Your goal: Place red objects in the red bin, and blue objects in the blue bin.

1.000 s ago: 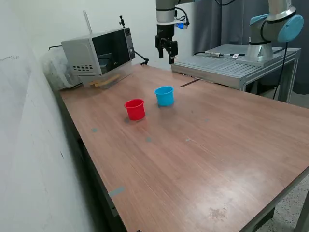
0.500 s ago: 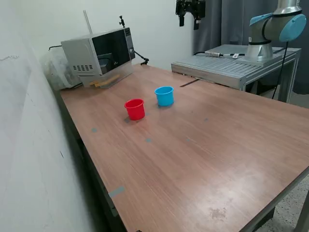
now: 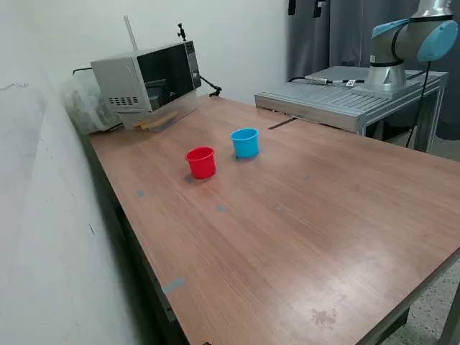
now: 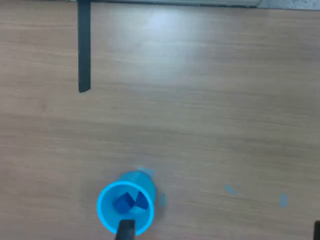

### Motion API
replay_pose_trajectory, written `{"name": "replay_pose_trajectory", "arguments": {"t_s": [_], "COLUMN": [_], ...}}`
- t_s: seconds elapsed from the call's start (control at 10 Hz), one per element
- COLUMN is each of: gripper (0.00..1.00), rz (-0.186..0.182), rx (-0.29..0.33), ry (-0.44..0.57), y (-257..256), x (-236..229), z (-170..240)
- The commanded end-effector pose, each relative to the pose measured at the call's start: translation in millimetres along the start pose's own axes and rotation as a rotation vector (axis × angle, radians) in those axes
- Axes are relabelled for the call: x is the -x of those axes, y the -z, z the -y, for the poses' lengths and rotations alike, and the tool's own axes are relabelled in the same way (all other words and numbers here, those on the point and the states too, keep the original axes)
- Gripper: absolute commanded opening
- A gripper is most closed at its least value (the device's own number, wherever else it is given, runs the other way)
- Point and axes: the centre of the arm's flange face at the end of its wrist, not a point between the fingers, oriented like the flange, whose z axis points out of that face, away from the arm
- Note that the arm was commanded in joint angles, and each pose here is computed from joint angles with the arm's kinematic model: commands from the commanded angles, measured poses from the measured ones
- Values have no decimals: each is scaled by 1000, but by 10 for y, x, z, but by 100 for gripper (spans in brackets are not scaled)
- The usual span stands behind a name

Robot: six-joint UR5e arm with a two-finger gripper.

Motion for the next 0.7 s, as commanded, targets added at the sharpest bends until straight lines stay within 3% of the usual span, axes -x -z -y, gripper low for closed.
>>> {"name": "replay_pose_trajectory", "arguments": {"t_s": [0.0,0.6], "gripper": [100,100], "rz": [-3,4], "rx": [-2,-12], "ry": [11,-48], "y": [50,8], "x": [-53,251], "z": [137,119]}}
